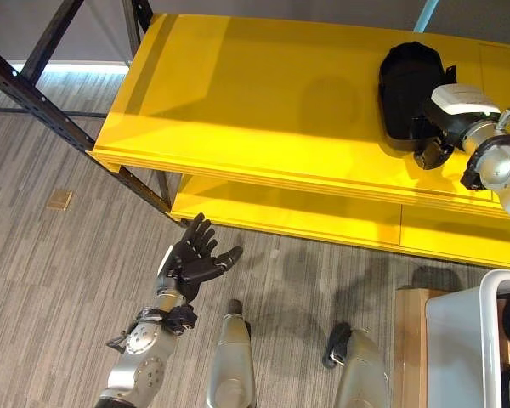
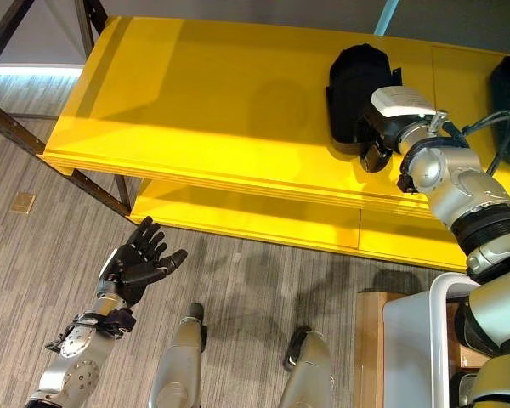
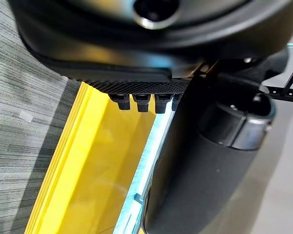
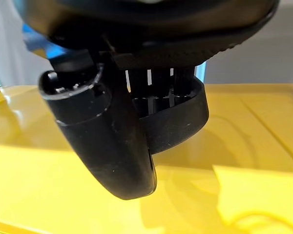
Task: Move parts from the plastic box to the shelf.
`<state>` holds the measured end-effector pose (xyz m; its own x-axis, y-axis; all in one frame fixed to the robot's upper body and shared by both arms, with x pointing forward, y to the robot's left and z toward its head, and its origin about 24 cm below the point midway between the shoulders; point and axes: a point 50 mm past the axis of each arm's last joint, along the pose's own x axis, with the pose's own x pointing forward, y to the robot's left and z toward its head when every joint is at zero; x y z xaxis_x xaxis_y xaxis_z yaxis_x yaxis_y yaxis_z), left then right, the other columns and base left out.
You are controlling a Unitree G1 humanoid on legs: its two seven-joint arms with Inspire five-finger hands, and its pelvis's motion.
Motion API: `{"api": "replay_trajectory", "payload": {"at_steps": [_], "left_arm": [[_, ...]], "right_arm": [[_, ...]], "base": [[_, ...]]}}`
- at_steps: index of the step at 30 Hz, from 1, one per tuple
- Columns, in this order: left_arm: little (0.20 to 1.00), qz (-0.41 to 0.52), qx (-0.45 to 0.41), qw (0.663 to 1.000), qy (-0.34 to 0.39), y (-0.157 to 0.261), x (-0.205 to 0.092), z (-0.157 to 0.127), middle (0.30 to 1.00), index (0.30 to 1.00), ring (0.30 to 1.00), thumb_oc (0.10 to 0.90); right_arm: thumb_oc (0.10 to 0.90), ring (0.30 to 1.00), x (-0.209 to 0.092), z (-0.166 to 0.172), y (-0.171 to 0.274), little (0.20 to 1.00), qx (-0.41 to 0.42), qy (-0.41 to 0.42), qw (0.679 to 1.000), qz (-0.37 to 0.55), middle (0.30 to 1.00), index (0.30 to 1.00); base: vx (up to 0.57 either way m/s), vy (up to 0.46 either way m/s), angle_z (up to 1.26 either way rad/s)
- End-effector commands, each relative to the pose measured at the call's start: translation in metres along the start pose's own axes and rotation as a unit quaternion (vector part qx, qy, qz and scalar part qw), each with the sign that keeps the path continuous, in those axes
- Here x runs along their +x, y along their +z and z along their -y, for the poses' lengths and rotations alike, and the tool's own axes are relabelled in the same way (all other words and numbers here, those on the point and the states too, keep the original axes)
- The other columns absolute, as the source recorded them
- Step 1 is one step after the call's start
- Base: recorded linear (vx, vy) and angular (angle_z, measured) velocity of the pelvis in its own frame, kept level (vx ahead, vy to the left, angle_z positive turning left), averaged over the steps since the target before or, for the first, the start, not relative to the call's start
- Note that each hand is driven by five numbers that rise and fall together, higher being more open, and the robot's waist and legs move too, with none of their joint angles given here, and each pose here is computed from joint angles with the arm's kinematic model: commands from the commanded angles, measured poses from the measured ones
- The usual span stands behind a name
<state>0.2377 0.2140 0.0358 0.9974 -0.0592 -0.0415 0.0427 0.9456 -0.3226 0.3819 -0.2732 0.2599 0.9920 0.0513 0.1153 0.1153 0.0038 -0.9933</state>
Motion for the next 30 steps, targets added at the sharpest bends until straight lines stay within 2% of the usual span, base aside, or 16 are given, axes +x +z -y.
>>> {"api": "replay_trajectory", "payload": {"at_steps": [1,15,30], "left_arm": [[1.000,0.119,0.012,0.991,-0.064,0.046,0.006,0.021,1.000,1.000,1.000,0.900],[1.000,0.131,0.013,0.989,-0.068,0.051,0.009,0.024,1.000,1.000,1.000,0.900],[1.000,0.128,0.011,0.990,-0.063,0.049,0.010,0.024,1.000,1.000,1.000,0.900]], "right_arm": [[0.400,0.300,0.006,0.090,0.026,0.300,-0.012,-0.168,0.985,0.041,0.300,0.300],[0.400,0.300,0.008,0.101,0.015,0.300,0.003,-0.199,0.980,0.000,0.300,0.300],[0.400,0.300,0.007,0.092,-0.011,0.300,0.007,-0.196,0.978,-0.064,0.300,0.300]], "base": [[0.00,-0.013,0.08],[0.02,-0.001,0.07],[0.00,0.001,0.01]]}}
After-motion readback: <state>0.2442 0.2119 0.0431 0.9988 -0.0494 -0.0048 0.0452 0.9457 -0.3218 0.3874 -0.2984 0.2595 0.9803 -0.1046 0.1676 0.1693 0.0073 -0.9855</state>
